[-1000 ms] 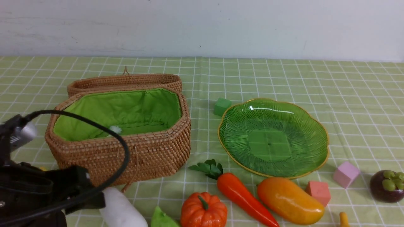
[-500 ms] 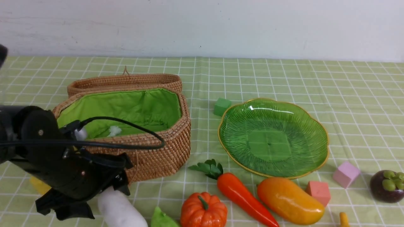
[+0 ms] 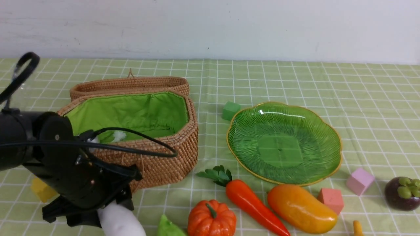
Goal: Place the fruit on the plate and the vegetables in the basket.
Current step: Take a daikon with your left arm and place it on the basket on the left.
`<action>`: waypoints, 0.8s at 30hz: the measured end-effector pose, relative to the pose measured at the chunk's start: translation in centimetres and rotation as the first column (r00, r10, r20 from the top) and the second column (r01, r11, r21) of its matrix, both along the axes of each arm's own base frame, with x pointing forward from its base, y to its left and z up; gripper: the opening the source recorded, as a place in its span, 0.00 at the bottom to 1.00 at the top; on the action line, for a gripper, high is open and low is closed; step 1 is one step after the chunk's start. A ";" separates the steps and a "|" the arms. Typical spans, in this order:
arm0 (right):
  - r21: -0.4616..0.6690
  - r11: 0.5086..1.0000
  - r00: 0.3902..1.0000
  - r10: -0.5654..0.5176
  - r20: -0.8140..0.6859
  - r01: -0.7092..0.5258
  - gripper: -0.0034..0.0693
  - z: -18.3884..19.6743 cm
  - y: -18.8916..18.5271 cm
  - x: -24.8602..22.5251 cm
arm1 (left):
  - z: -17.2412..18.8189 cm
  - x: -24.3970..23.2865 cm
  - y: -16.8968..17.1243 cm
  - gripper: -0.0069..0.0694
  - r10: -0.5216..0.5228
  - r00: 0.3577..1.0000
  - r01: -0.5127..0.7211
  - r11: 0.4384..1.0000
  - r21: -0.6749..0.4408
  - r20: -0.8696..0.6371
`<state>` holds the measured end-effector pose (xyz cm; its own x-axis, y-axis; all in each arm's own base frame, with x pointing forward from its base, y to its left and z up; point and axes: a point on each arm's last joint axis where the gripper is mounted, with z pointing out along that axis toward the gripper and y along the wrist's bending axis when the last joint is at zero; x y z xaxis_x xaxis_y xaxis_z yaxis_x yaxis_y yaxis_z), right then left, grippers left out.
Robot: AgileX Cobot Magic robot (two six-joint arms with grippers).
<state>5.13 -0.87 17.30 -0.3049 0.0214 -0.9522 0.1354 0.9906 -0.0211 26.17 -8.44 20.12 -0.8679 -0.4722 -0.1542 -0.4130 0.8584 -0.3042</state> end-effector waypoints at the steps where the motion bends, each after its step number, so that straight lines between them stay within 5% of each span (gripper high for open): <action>1: 0.000 1.000 1.000 0.000 0.000 0.000 0.38 0.0 0.0 0.0 | 1.1 -0.6 0.1 0.70 -0.034 0.999 0.034 0.999 0.003 0.010; 6: 0.000 1.000 1.000 0.000 0.000 0.000 0.38 0.0 0.0 0.0 | 6.3 -2.5 0.4 0.70 -0.124 0.990 0.125 0.992 -0.004 0.060; 11: 0.000 1.000 1.000 0.000 0.000 0.000 0.38 0.0 0.0 0.0 | 12.1 -2.5 0.3 0.70 -0.101 0.963 0.118 0.992 -0.054 0.250; 17: 0.000 1.000 1.000 0.000 0.000 0.000 0.38 0.0 0.0 0.0 | 16.9 2.0 0.0 0.70 0.098 0.873 -0.042 0.991 -0.126 0.477; 24: 0.000 1.000 1.000 0.000 0.000 0.000 0.38 0.0 0.0 0.0 | 12.6 8.6 -0.4 0.70 0.375 0.871 -0.354 0.927 -0.123 0.319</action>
<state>5.13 -0.87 17.30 -0.3049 0.0214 -0.9522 0.1354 0.9906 -0.0211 34.81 -8.83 32.73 -0.5357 -0.7620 -0.3638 -0.5594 0.6430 -0.5231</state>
